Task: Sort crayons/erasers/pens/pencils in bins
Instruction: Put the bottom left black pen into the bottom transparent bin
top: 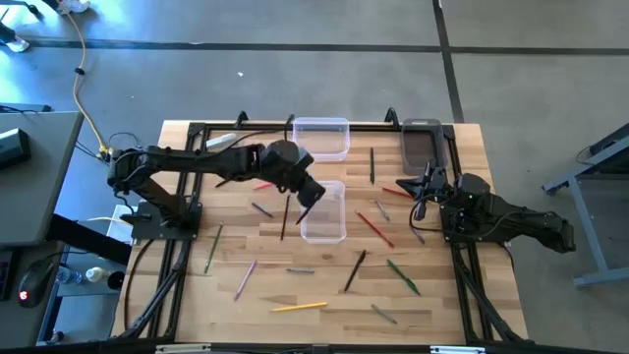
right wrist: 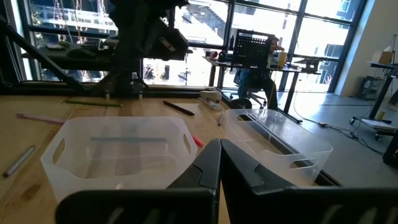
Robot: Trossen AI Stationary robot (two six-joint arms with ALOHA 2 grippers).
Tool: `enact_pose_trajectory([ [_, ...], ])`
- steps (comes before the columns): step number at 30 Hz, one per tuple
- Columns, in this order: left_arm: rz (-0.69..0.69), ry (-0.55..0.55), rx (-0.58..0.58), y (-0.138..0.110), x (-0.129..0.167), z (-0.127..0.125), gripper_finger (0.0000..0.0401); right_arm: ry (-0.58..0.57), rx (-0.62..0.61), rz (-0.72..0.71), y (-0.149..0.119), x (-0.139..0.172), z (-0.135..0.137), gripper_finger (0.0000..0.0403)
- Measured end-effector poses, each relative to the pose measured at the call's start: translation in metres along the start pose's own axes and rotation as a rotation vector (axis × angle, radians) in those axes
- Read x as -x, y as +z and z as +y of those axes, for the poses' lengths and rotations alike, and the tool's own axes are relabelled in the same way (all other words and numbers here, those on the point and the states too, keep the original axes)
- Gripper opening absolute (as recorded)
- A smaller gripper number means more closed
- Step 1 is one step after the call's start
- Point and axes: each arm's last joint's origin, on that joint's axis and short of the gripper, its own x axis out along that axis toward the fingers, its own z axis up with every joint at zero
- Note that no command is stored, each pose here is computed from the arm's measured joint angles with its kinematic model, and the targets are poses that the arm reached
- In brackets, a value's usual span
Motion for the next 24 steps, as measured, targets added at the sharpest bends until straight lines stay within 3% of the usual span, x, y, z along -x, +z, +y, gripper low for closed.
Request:
enact_pose_trajectory([
  [4, -0.002, 0.021, 0.030, -0.003, -0.019, 0.007, 0.0015, 0.000, 0.000, 0.000, 0.000, 0.000, 0.000, 0.0000],
  [10, -0.061, -0.043, 0.066, -0.001, -0.048, 0.010, 0.0015, 0.000, 0.000, 0.000, 0.000, 0.000, 0.000, 0.0000],
  [24, -0.003, 0.090, 0.084, -0.014, -0.094, 0.038, 0.0015, 0.000, 0.000, 0.001, 0.000, 0.000, 0.000, 0.0000],
])
